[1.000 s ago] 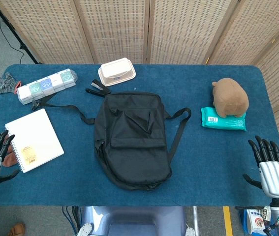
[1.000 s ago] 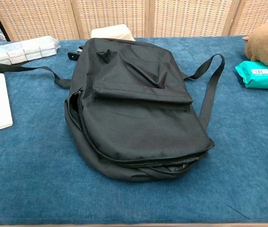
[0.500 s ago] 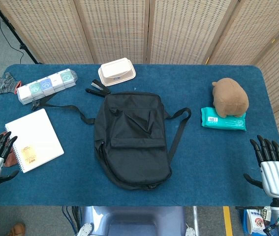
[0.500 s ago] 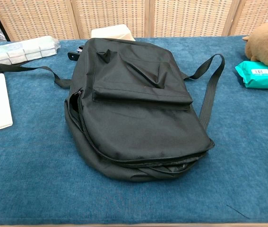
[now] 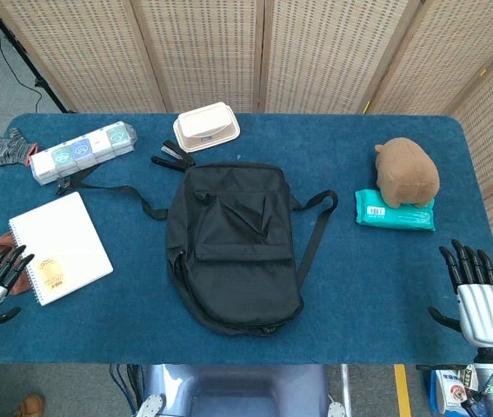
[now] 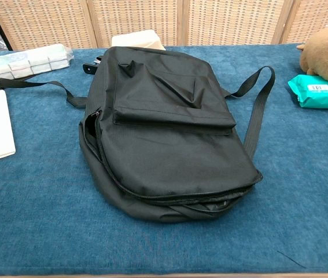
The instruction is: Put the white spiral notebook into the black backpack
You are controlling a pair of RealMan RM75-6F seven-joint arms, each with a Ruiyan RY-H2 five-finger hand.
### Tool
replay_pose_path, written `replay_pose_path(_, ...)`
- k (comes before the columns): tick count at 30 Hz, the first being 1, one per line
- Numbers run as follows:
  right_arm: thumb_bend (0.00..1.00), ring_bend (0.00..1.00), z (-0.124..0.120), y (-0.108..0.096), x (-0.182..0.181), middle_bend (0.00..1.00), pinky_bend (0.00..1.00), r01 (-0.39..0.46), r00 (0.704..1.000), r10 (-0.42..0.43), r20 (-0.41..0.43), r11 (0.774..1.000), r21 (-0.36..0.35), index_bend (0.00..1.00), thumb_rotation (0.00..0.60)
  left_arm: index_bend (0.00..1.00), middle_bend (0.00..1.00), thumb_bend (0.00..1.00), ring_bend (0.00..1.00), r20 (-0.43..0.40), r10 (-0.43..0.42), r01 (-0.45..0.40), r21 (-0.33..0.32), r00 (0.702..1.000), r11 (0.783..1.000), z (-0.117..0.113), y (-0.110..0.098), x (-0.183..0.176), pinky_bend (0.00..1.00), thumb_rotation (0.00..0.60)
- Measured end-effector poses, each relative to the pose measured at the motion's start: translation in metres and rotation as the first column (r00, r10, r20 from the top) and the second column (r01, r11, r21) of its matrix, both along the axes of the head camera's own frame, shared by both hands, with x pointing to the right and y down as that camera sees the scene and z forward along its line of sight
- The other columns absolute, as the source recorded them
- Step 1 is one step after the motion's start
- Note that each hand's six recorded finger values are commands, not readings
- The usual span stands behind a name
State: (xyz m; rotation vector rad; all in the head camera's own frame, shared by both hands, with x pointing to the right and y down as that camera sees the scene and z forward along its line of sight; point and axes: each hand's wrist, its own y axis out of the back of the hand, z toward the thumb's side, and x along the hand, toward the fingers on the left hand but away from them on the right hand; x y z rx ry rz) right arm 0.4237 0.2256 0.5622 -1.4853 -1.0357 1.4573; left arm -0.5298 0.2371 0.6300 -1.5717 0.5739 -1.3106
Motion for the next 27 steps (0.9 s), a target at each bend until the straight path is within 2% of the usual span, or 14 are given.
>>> replay_pose_path(7,0.00,0.00,0.002,-0.001,0.001,0.00,0.00,-0.005,1.000,0.005,0.000,1.000,-0.008,0.00,0.600,0.00,0.00,0.00,0.00,0.003,0.042,-0.042,-0.035,0.999,0.999,0.027,0.005,0.012,0.00,0.600)
replay_pose_path(11,0.00,0.00,0.002,-0.001,0.001,0.00,0.00,-0.010,1.000,0.010,0.004,1.000,-0.008,0.00,0.600,0.00,0.00,0.00,0.00,0.038,0.088,-0.086,-0.044,0.995,0.995,0.038,0.004,0.018,0.00,0.600)
replay_pose_path(21,0.00,0.00,0.001,-0.003,0.004,0.00,0.00,-0.026,1.000,0.026,0.014,1.000,-0.006,0.00,0.600,0.00,0.00,0.00,0.00,0.105,0.105,-0.097,-0.078,0.989,0.992,0.049,0.004,0.013,0.00,0.600)
replay_pose_path(27,0.00,0.00,0.001,-0.003,0.004,0.00,0.00,-0.025,1.000,0.025,0.017,1.000,-0.009,0.00,0.600,0.00,0.00,0.00,0.00,0.106,0.101,-0.091,-0.094,0.989,0.991,0.053,0.000,0.013,0.00,0.600)
